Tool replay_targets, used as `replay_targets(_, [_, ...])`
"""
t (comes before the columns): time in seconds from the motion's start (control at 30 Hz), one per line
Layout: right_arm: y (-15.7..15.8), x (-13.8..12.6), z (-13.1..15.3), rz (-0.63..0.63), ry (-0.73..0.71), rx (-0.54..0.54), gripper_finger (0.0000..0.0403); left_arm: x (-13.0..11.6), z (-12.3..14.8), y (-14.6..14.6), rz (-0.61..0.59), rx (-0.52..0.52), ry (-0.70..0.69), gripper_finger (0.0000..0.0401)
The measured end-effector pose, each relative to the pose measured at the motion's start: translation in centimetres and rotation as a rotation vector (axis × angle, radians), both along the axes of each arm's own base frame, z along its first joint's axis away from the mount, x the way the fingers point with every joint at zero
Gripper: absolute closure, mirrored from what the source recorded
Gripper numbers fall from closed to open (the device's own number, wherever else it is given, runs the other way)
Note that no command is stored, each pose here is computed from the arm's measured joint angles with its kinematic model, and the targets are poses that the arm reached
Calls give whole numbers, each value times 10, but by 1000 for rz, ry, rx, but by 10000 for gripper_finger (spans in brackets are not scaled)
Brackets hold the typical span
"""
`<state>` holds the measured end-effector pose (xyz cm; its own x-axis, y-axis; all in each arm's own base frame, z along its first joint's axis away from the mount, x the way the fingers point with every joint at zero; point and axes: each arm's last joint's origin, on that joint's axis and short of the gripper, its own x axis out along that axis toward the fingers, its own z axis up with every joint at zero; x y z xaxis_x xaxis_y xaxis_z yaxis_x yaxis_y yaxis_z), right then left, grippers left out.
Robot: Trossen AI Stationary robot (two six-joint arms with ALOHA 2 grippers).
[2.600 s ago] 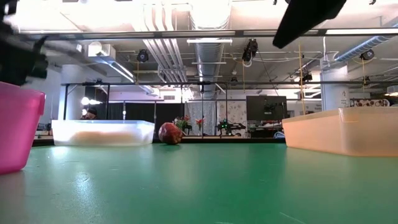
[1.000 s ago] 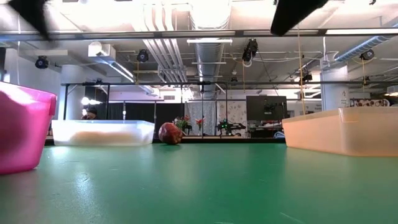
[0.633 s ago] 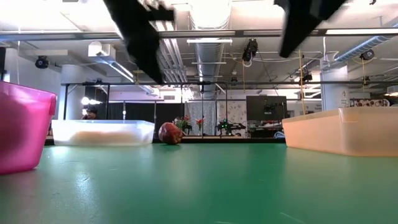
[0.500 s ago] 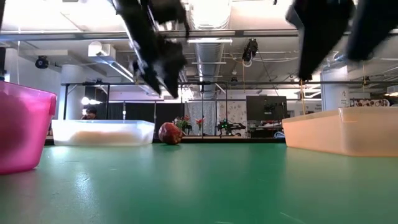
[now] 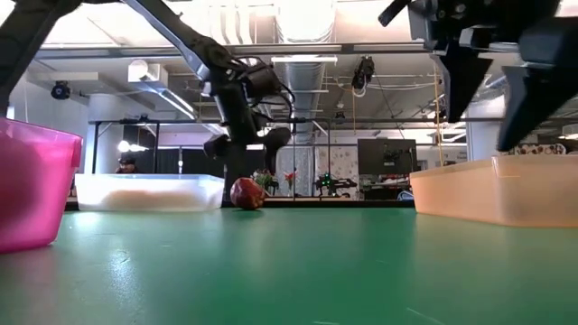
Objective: Sort produce into baskets
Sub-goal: Put the apple into the pink transparent bin
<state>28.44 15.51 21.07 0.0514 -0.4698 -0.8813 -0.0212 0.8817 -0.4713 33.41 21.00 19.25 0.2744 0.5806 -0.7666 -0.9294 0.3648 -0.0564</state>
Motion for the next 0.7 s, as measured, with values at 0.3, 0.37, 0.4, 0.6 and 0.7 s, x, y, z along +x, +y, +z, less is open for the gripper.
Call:
replay_targets(0.3, [-69,-48,57,67,-115,32,3,16,11,9,175,-1,-97,35])
replay_targets(0.37, [-87,-60,69,91,-178,53,3,17,15,7,226,16,-134,35])
replay_targets(0.4, [-96,-67,74,99,-206,62,3,17,19,5,256,34,-153,35])
replay_targets(0.6, [-138,-98,98,158,-349,87,3,28,23,-17,397,128,-252,35])
replay_targets(0.7, [-149,-107,112,170,-403,171,3,34,25,-28,429,110,-309,35])
